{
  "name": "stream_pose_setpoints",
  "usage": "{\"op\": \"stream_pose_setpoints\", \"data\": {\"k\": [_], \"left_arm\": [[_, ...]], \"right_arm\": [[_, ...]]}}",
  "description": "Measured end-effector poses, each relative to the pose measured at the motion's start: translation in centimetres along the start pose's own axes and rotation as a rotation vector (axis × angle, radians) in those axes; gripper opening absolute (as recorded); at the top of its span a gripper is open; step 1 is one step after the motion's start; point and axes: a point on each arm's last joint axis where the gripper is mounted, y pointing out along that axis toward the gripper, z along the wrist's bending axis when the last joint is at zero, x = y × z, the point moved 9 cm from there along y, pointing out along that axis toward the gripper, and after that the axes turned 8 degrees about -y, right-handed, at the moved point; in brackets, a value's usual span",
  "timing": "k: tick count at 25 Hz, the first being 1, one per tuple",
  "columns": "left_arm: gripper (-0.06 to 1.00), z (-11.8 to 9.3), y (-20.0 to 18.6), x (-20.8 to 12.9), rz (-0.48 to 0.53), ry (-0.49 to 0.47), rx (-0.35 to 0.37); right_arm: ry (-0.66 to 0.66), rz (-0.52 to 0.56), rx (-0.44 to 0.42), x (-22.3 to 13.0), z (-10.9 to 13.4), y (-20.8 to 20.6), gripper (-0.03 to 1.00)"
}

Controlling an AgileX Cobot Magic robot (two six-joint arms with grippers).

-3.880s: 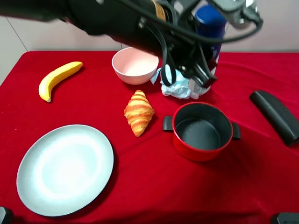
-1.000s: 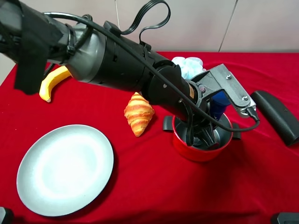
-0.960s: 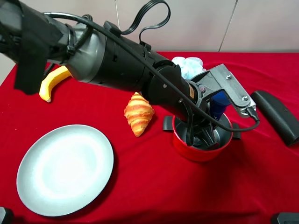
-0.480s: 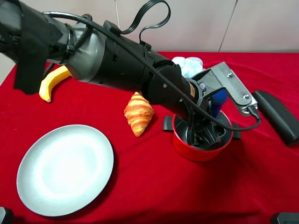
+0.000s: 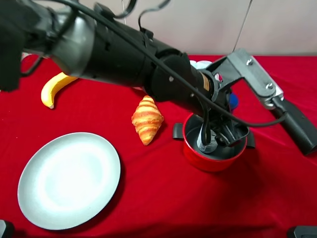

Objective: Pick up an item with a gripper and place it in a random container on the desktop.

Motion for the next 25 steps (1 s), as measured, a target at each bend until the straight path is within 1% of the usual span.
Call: {"op": "stream_pose_setpoints", "data": {"k": [6,14,18,21,23,25], "left_arm": [[0.99,-0.2,-3.6,2.7,-0.068,-0.005,-0.006],[0.99,-0.9,-9.1,4.5,-0.087,-0.070,-0.035],[0.99,-1.2,-11.2,4.5,-0.071,-0.089,-0.048],[0.99,-1.3,-12.3,4.0,-0.035,-0.100,-0.051],[0.99,-1.1,-13.0,3.4,0.005,-0.101,-0.036],[0.99,-0.5,-14.0,2.6,0.048,-0.106,0.000]], "right_arm": [[0.000,0.000,0.000,0.0,0.0,0.0,0.69],[0.000,0.000,0.000,0.0,0.0,0.0,0.69],[0.000,0.000,0.000,0.0,0.0,0.0,0.69],[0.000,0.000,0.000,0.0,0.0,0.0,0.69],[0.000,0.000,0.000,0.0,0.0,0.0,0.69],[0.000,0.000,0.000,0.0,0.0,0.0,0.69]]}}
